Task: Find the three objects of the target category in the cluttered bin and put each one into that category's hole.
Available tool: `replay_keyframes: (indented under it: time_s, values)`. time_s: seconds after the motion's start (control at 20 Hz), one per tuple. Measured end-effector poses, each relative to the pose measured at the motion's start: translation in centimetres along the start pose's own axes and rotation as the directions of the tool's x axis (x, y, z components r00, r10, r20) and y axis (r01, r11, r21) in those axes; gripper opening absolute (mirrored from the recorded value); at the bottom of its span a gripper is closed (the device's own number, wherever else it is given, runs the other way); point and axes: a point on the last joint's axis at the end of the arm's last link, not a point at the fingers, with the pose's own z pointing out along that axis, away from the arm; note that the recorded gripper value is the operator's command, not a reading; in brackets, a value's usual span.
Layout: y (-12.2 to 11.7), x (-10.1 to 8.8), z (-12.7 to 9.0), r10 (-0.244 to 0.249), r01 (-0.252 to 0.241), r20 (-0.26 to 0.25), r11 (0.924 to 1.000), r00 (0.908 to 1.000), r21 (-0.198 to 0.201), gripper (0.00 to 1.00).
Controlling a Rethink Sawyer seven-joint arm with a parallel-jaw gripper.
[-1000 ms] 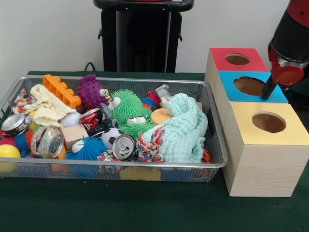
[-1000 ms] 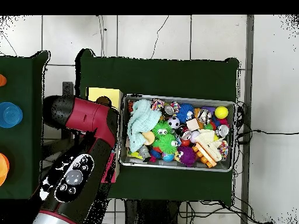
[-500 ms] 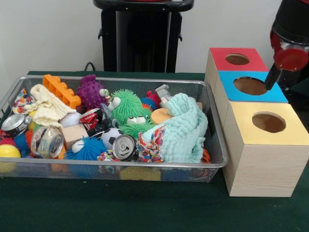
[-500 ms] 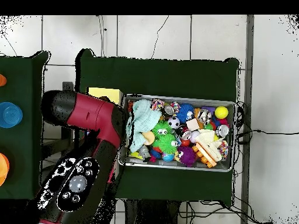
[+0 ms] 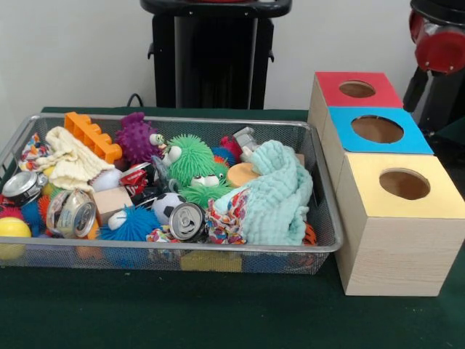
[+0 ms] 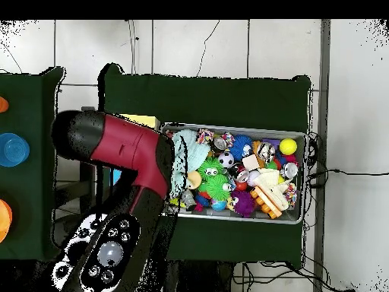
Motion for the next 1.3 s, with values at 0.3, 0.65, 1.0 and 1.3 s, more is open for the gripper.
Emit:
replay_keyframes:
  time_s: [0.3,0.65,1.0,1.3]
  values:
    - [2.0,-5.9,-2.0,0.1,-0.101,-0.051,0.9946,0.9937,-0.022,0.0]
    - [5.0,-17.4,-2.4,0.236,-0.242,-0.075,0.9668,0.9689,-0.083,0.0]
    - [5.4,-24.8,-0.3,0.259,-0.258,-0.015,0.9544,0.9657,-0.149,0.0]
    - [4.4,-25.6,1.7,0.193,-0.184,0.055,0.9724,0.9796,-0.144,1.0]
